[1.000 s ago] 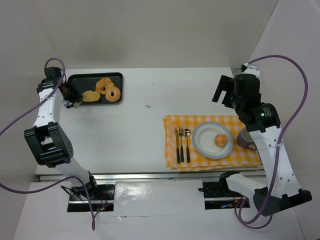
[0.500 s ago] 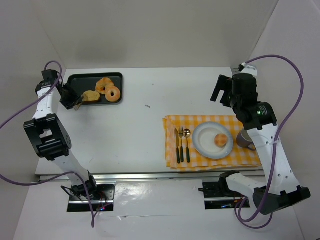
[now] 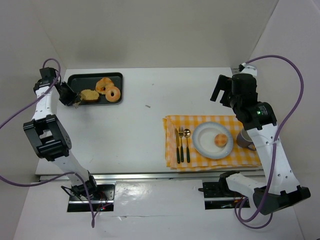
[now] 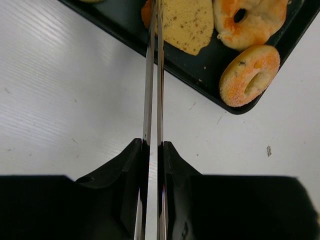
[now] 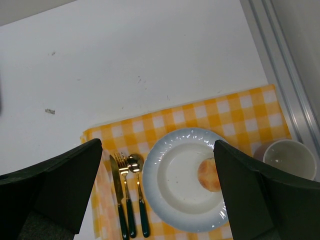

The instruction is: Place the bread

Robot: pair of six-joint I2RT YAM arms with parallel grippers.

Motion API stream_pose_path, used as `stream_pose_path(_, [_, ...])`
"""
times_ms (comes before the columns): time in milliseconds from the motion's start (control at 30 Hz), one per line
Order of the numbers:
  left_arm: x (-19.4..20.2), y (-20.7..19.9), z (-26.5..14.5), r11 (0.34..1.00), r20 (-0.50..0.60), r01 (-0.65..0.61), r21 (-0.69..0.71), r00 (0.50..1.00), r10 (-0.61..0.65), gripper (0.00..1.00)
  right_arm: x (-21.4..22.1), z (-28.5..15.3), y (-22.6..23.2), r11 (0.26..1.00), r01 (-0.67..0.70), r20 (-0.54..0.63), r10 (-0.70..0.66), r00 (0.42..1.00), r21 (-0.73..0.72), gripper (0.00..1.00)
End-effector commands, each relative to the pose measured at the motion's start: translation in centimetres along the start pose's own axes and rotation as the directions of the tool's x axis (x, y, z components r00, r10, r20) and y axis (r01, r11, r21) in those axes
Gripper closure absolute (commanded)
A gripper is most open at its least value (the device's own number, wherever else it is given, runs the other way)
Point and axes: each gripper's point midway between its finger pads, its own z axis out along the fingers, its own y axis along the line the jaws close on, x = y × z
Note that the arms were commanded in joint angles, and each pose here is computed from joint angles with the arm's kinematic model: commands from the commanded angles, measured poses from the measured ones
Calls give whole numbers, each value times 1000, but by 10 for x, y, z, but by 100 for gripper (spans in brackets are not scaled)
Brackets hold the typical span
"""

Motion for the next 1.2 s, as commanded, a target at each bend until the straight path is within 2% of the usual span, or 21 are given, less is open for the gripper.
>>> stream_pose_path(0, [-56,-12,-65,999,234,-35,21,972,29,100,-16,-6,0,1000,-22,46,22,999,-2,0])
stream_pose_path(133, [-70,-20,-117,999,375,-39,22,926,28,100,-17,-9,0,999,-34,54,34,998,-6,0])
stream_pose_path(233, [-70,-39,-152,990,465,-87,112,885,25,100,-14,-10,1,999,-42,49,43,998,-16,0])
stream_pose_path(300, [-64,-52,-168,978,477,-125,169,879,30,100,-14,-10,3,999,-42,44,43,998,-26,0])
stream_pose_path(400, [-29,-90,-183,928,439,-227,296,895,79,100,-17,-12,3,999,-45,54,46,997,-30,0])
stream_pose_path(433, [-8,-118,-190,874,427,-307,376,895,130,100,-17,-12,3,999,-45,54,47,997,-30,0])
stream_pose_path(467, [12,-126,-183,848,395,-322,421,907,148,100,-21,-14,4,998,-48,63,50,997,-34,0])
stream_pose_path(533, [43,-151,-202,760,404,-381,527,899,171,100,-26,-20,-1,998,-53,82,55,995,-18,0])
stream_pose_path(567, [76,-172,-201,696,349,-387,604,914,206,100,-26,-20,-1,998,-54,82,55,995,-18,0])
stream_pose_path(633, [110,-191,-202,639,291,-382,668,924,249,100,-32,-26,-2,998,-62,105,63,992,-18,0])
stream_pose_path(667, [145,-209,-207,582,232,-369,725,926,298,100,-33,-25,-5,998,-63,111,63,992,-5,0])
stream_pose_path(733, [183,-226,-203,502,203,-370,782,912,355,100,-37,-34,-8,997,-71,132,71,989,-4,0])
stream_pose_path(767, [214,-239,-205,467,166,-355,810,902,398,100,-38,-34,-11,997,-72,137,71,988,8,0])
stream_pose_path(800, [229,-244,-203,457,152,-352,817,896,417,100,-40,-38,-13,997,-77,150,74,986,14,0])
stream_pose_path(833, [239,-253,-205,428,163,-362,828,886,433,100,-44,-40,-13,997,-81,159,78,984,9,0])
stream_pose_path(867, [266,-263,-212,390,133,-342,855,871,474,100,-46,-44,-17,996,-88,176,82,981,23,0])
stream_pose_path(933, [297,-272,-199,381,78,-320,867,843,532,100,-51,-49,-19,995,-94,190,87,978,26,0])
stream_pose_path(1000, [335,-284,-203,332,63,-313,890,805,590,100,-51,-52,-22,995,-95,193,87,977,34,0])
stream_pose_path(1033, [353,-287,-190,337,36,-307,890,783,620,100,-54,-54,-22,996,-87,200,78,977,33,0])
stream_pose_path(1100, [381,-298,-191,293,34,-296,909,754,656,100,-51,-54,-23,996,-83,191,74,979,38,0])
stream_pose_path(1167, [406,-301,-173,294,-2,-282,913,719,695,100,-49,-54,-24,996,-79,183,70,981,42,0])
